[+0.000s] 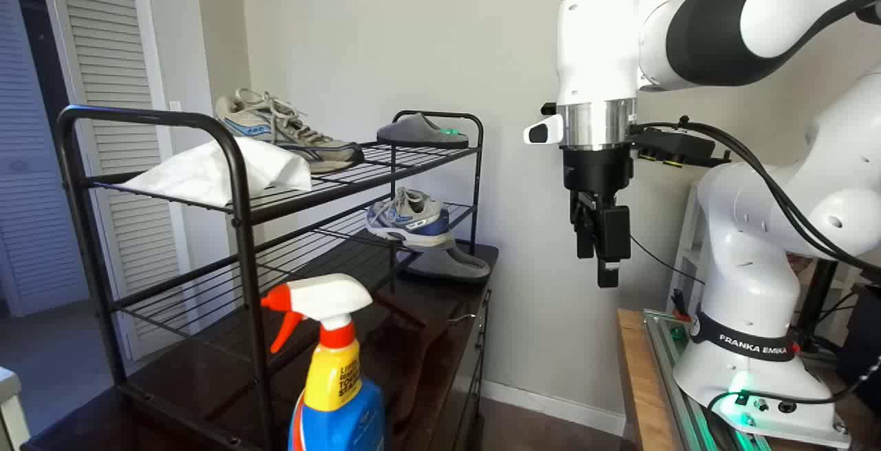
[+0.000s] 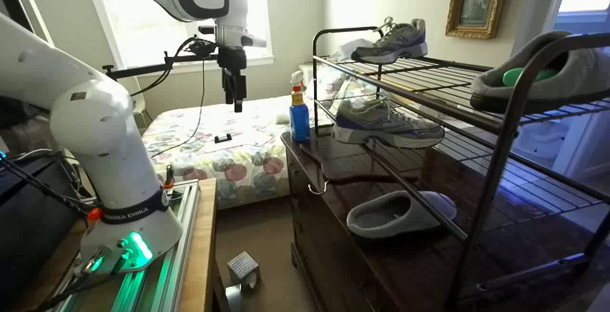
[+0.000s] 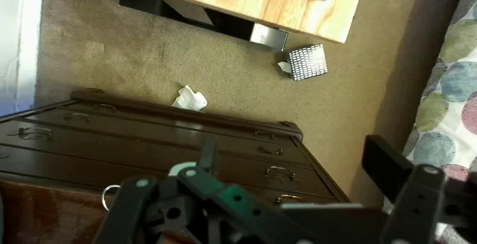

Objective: Move the shoe rack backwards.

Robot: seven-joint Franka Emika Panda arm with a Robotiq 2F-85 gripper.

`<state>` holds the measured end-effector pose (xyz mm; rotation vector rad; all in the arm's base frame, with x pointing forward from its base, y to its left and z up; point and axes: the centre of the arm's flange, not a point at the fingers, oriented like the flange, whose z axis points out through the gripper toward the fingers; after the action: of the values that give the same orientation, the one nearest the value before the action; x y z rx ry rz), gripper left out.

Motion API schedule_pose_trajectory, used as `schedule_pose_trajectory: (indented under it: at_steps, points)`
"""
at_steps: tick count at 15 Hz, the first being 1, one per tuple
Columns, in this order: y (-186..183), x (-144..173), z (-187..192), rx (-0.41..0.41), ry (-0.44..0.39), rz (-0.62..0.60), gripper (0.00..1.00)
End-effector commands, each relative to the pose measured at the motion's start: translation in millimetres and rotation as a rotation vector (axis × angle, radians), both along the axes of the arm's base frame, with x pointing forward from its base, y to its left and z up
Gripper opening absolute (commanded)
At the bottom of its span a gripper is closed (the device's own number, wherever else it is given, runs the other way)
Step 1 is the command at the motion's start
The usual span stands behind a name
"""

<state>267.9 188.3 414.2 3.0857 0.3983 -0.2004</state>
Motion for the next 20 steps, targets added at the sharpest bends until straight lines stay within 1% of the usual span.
schedule_pose_trajectory:
  at_steps: [1, 4, 7, 10, 12, 14, 15, 16, 18, 19, 20]
  points:
    - [0, 0, 0, 0.000, 0.000, 0.000, 1.00]
    - [0, 0, 0, 0.000, 0.000, 0.000, 1.00]
    - [-9, 13, 22, -0.050, -0.086, -0.001, 1.00]
    - [-31, 39, 65, -0.124, -0.178, 0.014, 1.00]
    - [-48, 56, 98, -0.149, -0.244, 0.006, 1.00]
    - [-64, 75, 132, -0.158, -0.283, 0.031, 1.00]
    - [-71, 84, 151, -0.161, -0.299, 0.120, 1.00]
    - [-76, 91, 166, -0.175, -0.313, 0.160, 1.00]
    - [-86, 109, 205, -0.235, -0.351, 0.190, 1.00]
    - [-90, 120, 230, -0.253, -0.373, 0.217, 1.00]
    - [-93, 127, 249, -0.263, -0.356, 0.297, 1.00]
